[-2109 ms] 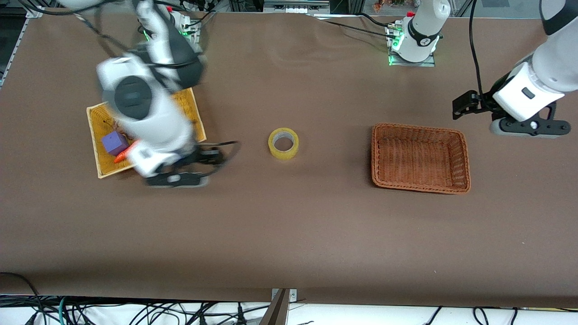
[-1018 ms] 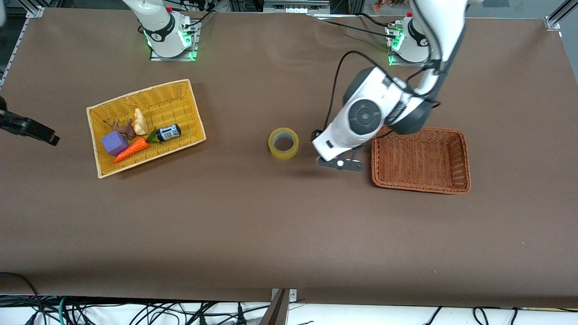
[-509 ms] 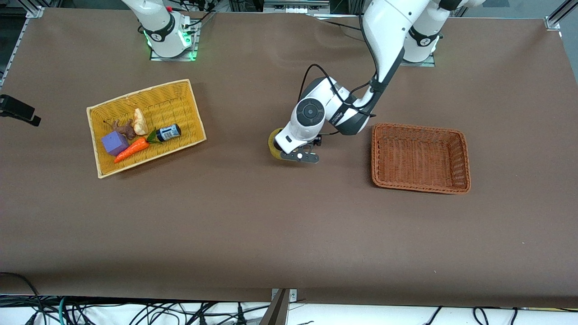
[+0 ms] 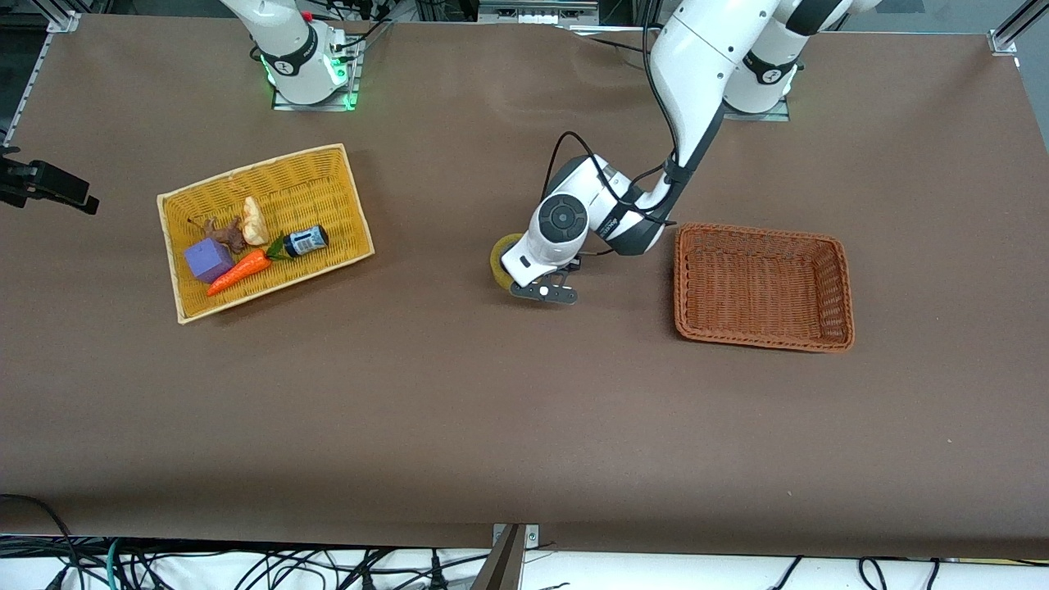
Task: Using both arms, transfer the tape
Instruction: 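Grasp the tape roll with the left gripper and lift it, then lower the tape roll into the wicker basket and open the left gripper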
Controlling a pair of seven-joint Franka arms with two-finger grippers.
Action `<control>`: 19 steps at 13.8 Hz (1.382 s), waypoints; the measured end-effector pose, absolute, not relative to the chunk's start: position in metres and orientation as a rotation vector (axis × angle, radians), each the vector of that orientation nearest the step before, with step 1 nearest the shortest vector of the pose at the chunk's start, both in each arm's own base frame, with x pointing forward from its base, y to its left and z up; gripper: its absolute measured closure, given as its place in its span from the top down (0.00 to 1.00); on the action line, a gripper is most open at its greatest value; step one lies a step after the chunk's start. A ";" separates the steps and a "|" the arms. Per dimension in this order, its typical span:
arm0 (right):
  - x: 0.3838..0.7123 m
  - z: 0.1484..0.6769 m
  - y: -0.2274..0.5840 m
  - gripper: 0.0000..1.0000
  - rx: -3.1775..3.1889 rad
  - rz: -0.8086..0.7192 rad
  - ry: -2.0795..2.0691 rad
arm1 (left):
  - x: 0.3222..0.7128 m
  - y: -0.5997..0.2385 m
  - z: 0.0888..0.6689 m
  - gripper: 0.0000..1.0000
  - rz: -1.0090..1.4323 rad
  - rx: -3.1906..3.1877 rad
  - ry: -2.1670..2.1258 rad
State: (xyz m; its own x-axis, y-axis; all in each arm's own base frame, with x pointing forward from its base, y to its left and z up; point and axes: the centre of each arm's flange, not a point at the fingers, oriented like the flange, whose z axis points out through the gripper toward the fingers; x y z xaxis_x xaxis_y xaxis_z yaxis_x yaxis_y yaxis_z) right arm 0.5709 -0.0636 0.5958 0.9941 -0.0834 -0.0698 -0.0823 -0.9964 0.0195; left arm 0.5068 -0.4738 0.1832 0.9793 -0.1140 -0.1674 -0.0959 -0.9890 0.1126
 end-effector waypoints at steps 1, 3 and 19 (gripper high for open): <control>0.572 0.594 -0.063 1.00 3.120 -0.114 -0.126 | 0.510 -0.472 0.186 0.22 -0.261 3.022 -0.158; 0.573 0.593 -0.061 1.00 3.121 -0.117 -0.121 | 0.514 -0.463 0.195 0.22 -0.314 3.050 -0.150; 0.574 0.594 -0.046 1.00 3.122 -0.116 -0.080 | 0.613 -0.068 0.265 0.22 -0.624 3.156 -0.122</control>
State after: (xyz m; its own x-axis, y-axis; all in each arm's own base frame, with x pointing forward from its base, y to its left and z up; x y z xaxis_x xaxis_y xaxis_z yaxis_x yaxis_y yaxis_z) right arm 0.5744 -0.0463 0.5939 0.9959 -0.0516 -0.0738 -0.0504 -0.9986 0.0181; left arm 0.6134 -0.0679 0.2651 0.9221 -0.0595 -0.3823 -0.0894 -0.9941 -0.0610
